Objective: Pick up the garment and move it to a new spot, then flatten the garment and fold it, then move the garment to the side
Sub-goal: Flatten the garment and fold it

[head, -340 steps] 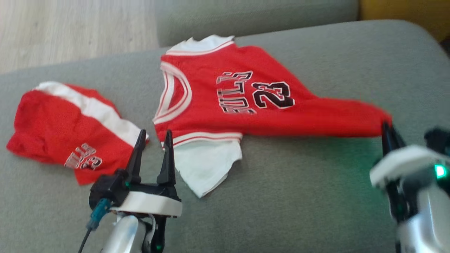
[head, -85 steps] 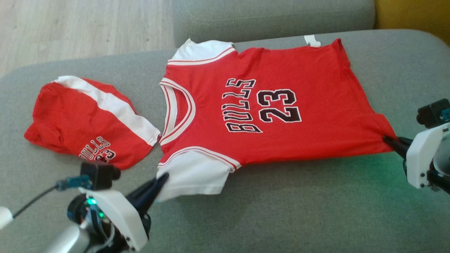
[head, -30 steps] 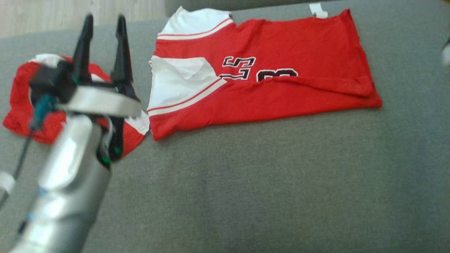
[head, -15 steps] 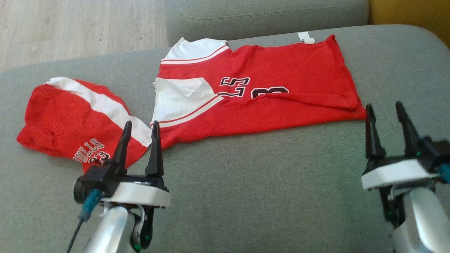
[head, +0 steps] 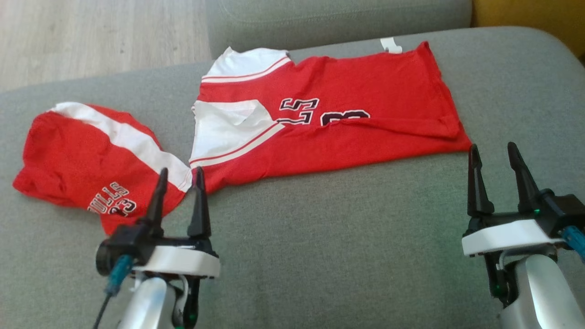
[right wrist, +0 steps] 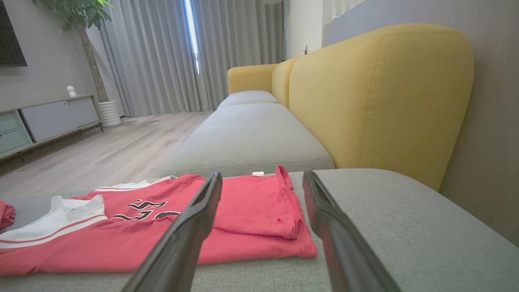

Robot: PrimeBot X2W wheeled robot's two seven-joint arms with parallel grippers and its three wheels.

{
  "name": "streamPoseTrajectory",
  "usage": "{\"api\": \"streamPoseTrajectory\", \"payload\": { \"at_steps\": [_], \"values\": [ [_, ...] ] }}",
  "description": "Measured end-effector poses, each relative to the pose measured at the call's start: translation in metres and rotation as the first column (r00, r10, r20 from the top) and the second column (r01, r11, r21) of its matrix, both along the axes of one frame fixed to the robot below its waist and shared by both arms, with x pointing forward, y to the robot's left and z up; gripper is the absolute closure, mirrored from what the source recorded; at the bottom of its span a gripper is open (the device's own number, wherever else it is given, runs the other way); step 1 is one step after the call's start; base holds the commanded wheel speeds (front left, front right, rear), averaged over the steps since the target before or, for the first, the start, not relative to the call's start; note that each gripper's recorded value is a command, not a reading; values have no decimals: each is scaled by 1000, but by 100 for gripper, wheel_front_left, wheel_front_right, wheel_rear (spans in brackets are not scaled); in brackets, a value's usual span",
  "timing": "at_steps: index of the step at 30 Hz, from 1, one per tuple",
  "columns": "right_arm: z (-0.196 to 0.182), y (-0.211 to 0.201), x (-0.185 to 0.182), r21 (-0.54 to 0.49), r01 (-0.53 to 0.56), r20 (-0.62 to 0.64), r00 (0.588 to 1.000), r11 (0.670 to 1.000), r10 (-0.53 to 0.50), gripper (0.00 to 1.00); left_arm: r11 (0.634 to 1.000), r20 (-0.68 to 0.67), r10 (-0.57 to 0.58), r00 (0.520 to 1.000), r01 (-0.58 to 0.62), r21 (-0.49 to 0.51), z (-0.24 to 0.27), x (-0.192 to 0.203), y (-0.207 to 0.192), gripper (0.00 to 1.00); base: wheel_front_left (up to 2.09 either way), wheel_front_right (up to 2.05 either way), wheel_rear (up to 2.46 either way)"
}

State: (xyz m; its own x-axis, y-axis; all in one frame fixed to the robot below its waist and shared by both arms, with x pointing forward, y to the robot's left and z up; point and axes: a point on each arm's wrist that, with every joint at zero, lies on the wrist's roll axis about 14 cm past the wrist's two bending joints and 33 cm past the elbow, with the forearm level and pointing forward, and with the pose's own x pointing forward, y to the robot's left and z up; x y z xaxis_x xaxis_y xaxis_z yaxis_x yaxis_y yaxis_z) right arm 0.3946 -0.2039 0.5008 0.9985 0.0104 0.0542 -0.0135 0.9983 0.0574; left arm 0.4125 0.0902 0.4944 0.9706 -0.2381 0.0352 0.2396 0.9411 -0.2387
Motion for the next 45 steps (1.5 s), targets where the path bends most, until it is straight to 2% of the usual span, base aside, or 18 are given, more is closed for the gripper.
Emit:
{"api": "streamPoseTrajectory", "payload": {
  "at_steps": [4,10,17,33,45],
  "values": [
    [-6,0,4,-2,-1,-15,1000,1000,1,0,999,-100,-12,995,16,44,-34,4,-4,0,0,0,0],
    [-10,-1,19,-7,-2,-22,1000,1000,2,0,992,-272,-8,962,43,122,-76,30,-6,0,0,0,0],
    [-19,-7,25,-15,13,-46,999,1000,-13,0,986,-456,10,890,68,155,-125,38,-11,0,0,0,0],
    [-21,-9,33,-14,20,-48,999,1000,-20,0,979,-455,-113,883,178,102,-127,51,-43,0,0,0,0],
    [-15,-2,38,-4,6,-31,1000,1000,-6,0,979,-475,-32,879,124,164,-131,53,-26,0,0,0,0]
  ]
}}
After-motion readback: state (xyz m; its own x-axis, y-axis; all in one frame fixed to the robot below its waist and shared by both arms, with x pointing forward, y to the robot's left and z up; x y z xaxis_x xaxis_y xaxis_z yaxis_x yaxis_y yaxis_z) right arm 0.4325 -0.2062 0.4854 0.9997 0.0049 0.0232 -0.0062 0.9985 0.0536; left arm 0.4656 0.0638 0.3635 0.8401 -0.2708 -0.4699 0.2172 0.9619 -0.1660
